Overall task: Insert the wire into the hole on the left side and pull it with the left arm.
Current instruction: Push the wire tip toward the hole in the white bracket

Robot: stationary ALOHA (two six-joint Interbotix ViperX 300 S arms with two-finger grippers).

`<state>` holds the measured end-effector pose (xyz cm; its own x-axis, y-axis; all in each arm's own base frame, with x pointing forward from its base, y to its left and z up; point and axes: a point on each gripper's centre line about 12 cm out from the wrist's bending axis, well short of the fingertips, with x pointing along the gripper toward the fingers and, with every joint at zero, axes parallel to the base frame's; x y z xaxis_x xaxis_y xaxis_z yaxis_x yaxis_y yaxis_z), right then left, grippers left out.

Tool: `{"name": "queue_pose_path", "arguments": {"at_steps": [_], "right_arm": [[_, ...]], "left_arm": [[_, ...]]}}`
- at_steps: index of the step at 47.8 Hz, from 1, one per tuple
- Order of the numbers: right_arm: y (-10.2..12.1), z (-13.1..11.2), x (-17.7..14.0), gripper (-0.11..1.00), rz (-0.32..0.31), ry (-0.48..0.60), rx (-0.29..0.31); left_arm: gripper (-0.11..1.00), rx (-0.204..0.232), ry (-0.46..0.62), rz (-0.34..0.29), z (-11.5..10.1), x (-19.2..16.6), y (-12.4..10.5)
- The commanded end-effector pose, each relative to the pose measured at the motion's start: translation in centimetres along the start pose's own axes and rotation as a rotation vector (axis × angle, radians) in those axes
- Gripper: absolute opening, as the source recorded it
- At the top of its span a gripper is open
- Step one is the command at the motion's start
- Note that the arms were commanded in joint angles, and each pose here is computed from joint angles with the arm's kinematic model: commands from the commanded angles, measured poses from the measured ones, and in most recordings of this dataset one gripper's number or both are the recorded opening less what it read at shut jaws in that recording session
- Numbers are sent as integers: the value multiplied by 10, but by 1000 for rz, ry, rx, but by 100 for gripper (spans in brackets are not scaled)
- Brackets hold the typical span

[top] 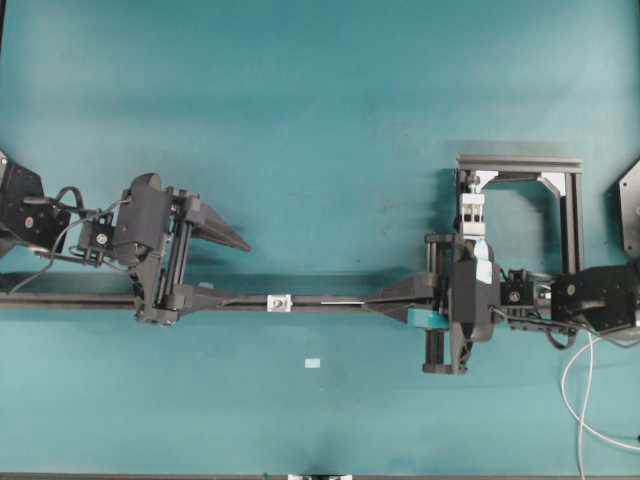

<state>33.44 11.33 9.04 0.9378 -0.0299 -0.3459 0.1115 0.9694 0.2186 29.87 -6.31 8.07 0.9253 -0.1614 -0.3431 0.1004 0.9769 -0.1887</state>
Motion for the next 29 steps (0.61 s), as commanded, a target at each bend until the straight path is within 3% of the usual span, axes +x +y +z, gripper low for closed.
{"name": "queue_pose_path", "arguments": {"at_steps": [1, 29], "right_arm": [[5, 7, 2, 5, 7, -40, 11], [5, 4, 10, 5, -1, -62, 4]], "left_arm": [[60, 0, -32, -11, 7, 1, -3], [61, 1, -37, -11, 9, 2, -3]]}}
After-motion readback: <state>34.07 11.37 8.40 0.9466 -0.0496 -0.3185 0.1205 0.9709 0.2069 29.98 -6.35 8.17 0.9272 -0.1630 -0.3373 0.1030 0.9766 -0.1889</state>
